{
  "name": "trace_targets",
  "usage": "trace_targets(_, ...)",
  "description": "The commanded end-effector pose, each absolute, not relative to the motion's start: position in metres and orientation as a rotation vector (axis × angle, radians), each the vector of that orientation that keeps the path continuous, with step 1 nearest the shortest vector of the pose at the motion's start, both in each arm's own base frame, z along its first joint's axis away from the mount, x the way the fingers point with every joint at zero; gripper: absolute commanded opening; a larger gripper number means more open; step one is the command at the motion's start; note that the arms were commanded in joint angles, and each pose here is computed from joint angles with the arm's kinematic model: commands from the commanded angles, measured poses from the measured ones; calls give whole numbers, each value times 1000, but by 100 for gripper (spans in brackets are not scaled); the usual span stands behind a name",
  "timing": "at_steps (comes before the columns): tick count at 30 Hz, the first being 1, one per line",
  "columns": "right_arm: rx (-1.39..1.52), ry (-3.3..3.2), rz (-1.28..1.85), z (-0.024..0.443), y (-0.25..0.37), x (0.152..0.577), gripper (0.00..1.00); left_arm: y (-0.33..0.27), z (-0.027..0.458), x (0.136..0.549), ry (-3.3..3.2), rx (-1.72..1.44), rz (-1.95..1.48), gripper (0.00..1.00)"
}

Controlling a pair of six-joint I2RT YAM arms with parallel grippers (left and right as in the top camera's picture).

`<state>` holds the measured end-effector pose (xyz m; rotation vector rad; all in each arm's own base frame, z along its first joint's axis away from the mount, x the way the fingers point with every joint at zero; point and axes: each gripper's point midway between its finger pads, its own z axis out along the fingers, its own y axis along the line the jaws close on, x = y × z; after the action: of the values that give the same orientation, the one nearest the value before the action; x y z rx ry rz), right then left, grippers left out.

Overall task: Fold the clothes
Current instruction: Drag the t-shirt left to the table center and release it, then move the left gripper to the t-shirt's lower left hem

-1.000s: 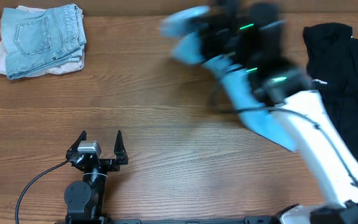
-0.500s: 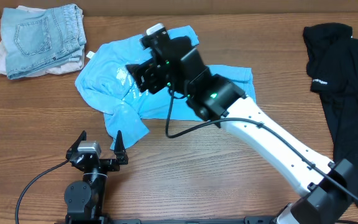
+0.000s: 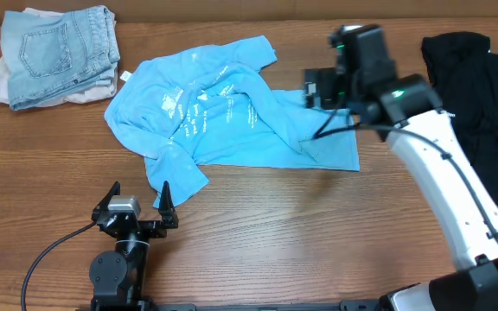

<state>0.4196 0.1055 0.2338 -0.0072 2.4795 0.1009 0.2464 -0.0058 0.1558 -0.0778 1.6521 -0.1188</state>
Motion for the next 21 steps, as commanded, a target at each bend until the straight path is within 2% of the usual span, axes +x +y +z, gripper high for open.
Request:
trace_targets(1, 345, 2514, 37, 210, 46, 426, 100, -3, 156, 246, 1648, -71, -95, 100)
trace_targets(4, 723, 2527, 128, 189, 8, 423, 100, -3, 156, 246, 1648, -71, -95, 100)
trace_targets(7, 888, 2578, 319, 171, 1, 420, 100, -3, 156, 246, 1648, -72, -96, 100)
trace_targets(15, 968, 2680, 371, 132, -2, 418, 100, 5, 157, 246, 1643, -58, -6, 100)
trace_targets(21, 950, 2720, 451, 125, 14, 418, 100, -47, 175, 240, 1594, -109, -543, 100)
